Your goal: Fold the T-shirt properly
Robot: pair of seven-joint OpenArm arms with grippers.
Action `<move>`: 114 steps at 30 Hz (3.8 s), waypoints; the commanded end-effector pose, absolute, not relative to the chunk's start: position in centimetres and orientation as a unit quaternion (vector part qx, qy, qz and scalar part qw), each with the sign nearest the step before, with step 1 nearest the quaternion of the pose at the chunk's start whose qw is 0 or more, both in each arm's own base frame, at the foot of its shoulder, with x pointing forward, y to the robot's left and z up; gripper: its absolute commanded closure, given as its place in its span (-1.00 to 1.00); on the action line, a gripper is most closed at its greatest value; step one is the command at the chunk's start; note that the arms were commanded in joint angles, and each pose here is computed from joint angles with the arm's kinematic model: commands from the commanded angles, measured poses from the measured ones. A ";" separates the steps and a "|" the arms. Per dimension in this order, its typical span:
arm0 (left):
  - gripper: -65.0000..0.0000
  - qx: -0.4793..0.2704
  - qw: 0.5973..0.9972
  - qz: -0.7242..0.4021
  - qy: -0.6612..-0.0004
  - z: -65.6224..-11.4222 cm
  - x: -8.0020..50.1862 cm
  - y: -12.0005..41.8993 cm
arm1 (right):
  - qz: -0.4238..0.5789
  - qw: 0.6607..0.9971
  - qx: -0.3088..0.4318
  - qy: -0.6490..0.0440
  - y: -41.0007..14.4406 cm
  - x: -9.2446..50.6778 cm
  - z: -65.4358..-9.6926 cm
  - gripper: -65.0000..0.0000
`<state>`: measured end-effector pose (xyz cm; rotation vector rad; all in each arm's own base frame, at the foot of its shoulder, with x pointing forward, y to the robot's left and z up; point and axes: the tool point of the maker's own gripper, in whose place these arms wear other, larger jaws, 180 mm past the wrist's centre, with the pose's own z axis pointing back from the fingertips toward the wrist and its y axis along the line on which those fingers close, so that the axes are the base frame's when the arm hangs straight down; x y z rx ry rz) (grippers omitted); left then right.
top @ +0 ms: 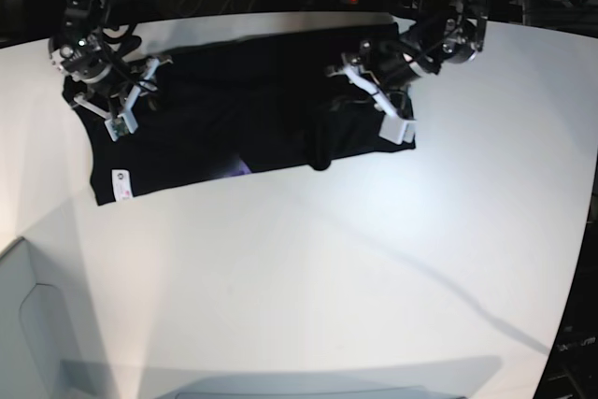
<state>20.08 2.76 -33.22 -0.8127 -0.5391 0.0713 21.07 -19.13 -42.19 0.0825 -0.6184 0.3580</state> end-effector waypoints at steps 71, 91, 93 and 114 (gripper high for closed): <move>-0.23 -0.116 0.901 0.037 -0.416 -35.2 23.9 13.6 | 0.210 0.892 -0.010 -0.401 -18.1 24.7 -34.3 -0.02; -0.23 -0.126 0.901 0.169 -0.380 -35.9 22.7 21.3 | 0.281 0.844 0.176 -0.421 -1.0 23.6 -33.7 -0.02; -0.23 -0.129 0.901 0.180 -0.372 -36.7 22.7 21.2 | 0.279 0.857 0.170 -0.399 -2.1 23.0 -35.4 -0.02; -0.23 -0.203 0.903 0.158 -0.344 -39.6 27.9 14.7 | 0.068 0.889 -0.038 -0.450 -23.6 28.0 -32.7 -0.03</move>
